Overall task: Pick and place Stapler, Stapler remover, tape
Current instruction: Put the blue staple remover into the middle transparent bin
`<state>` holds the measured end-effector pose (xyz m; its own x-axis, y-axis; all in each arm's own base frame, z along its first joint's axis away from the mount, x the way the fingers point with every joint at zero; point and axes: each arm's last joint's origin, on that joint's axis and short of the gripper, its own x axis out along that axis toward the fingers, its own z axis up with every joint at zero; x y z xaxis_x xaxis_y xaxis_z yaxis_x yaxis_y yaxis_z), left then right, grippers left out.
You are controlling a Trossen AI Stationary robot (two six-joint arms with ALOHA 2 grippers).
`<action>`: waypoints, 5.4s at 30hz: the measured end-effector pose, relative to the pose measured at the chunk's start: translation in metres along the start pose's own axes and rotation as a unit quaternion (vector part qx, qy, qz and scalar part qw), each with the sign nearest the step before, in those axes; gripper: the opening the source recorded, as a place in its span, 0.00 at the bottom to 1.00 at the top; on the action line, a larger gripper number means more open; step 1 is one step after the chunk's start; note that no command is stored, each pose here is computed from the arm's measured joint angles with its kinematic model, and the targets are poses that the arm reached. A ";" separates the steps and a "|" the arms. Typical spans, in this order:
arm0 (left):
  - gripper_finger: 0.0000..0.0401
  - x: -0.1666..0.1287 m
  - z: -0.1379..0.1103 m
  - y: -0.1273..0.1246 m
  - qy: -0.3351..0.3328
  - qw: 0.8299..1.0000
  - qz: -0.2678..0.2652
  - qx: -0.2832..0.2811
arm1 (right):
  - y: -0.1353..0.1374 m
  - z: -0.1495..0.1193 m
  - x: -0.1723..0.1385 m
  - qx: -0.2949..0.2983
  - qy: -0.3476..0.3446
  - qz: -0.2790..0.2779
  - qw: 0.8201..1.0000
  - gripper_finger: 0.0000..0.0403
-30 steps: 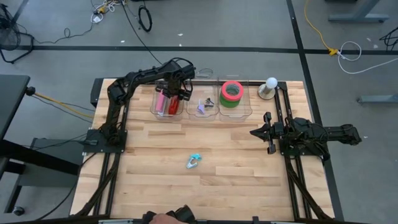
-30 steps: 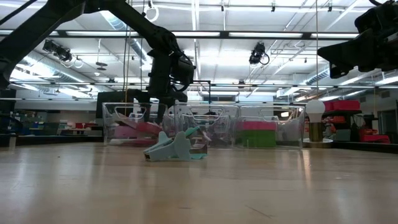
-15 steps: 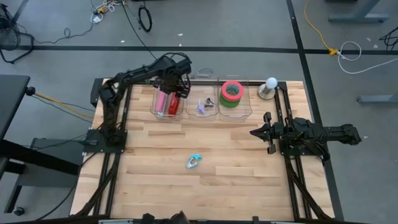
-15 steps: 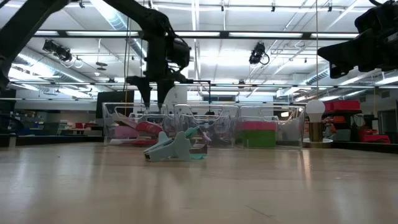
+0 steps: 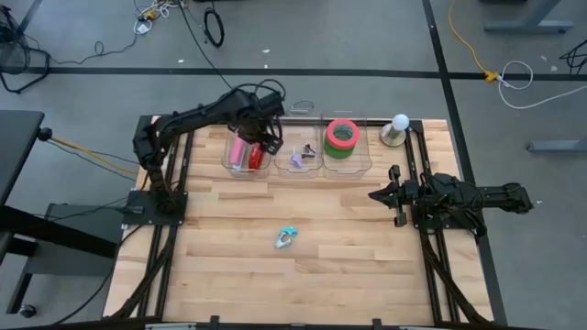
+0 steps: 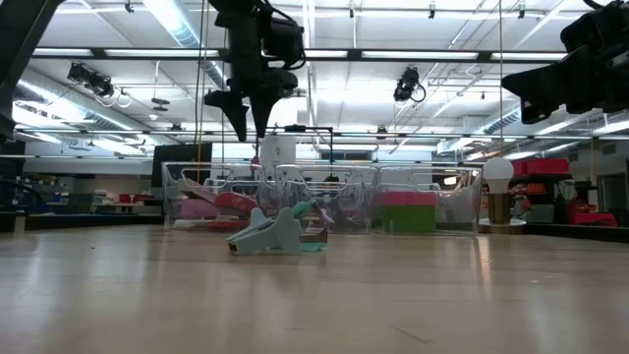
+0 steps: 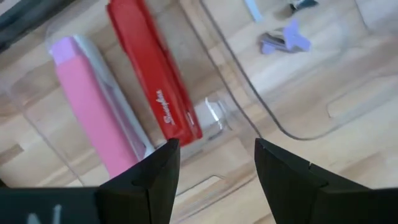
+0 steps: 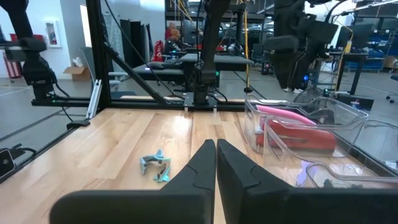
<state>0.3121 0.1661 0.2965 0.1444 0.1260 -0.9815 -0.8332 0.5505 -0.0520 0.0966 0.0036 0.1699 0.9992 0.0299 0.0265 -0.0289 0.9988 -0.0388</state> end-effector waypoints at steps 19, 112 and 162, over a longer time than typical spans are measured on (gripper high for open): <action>0.53 -0.006 -0.056 -0.086 -0.012 0.986 -0.053 0.159 | 0.000 0.000 0.000 0.000 0.000 0.000 1.000 0.04; 0.53 0.117 -0.183 -0.139 0.032 0.977 -0.193 0.084 | 0.000 0.000 0.000 0.000 0.000 0.000 1.000 0.04; 0.44 0.112 -0.182 -0.128 0.034 0.965 -0.240 0.101 | 0.000 0.000 0.000 0.000 0.000 0.000 1.000 0.04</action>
<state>0.3379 -0.0403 0.1598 0.4469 -0.2348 -0.8632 -0.5569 0.6821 -0.4739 0.0966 0.0036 0.1699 0.9992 0.0298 0.0265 -0.0287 0.9988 -0.0388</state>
